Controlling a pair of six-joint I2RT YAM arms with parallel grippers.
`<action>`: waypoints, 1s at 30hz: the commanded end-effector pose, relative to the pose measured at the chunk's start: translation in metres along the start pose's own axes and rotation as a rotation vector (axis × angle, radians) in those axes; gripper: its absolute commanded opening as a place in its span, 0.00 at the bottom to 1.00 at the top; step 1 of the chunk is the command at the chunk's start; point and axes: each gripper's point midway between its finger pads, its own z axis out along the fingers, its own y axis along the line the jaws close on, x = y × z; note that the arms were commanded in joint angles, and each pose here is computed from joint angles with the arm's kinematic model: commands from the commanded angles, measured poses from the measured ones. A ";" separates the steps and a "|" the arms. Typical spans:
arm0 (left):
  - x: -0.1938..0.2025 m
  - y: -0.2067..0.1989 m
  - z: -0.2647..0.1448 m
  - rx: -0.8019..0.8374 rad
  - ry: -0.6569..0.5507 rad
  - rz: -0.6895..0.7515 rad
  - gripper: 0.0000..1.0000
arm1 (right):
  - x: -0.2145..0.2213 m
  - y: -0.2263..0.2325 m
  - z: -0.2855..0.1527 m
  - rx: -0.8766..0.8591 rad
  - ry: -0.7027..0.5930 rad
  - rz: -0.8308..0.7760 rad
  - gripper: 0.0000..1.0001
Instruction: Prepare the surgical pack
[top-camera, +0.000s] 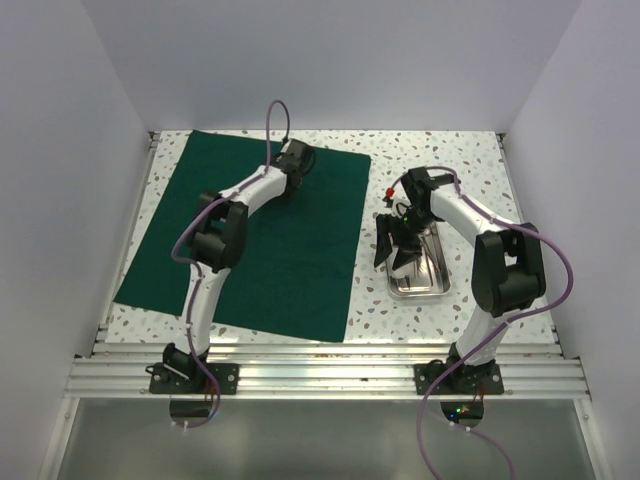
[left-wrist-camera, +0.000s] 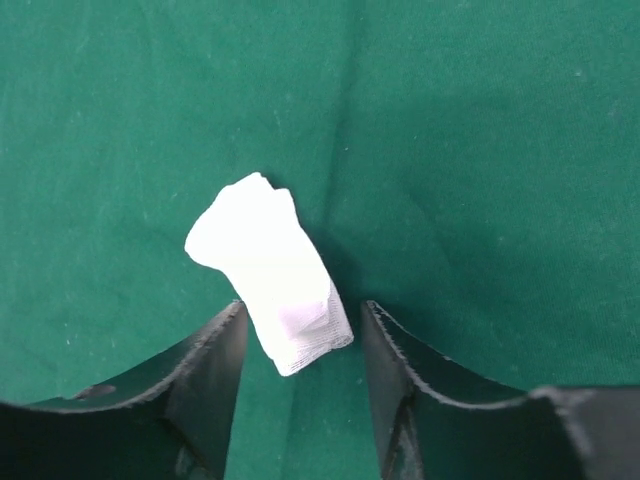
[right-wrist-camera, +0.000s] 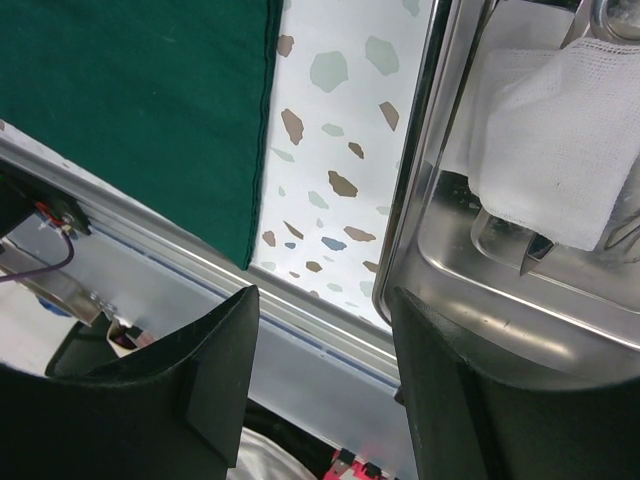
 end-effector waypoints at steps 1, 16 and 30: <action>-0.004 0.000 0.006 -0.028 -0.009 -0.001 0.52 | -0.004 0.009 -0.010 -0.013 -0.016 -0.032 0.59; -0.017 0.010 0.006 0.046 -0.022 -0.061 0.12 | -0.011 0.016 -0.014 -0.015 -0.033 -0.051 0.59; -0.033 0.012 -0.145 0.488 -0.170 -0.095 0.00 | -0.066 0.068 -0.023 -0.184 -0.170 0.268 0.61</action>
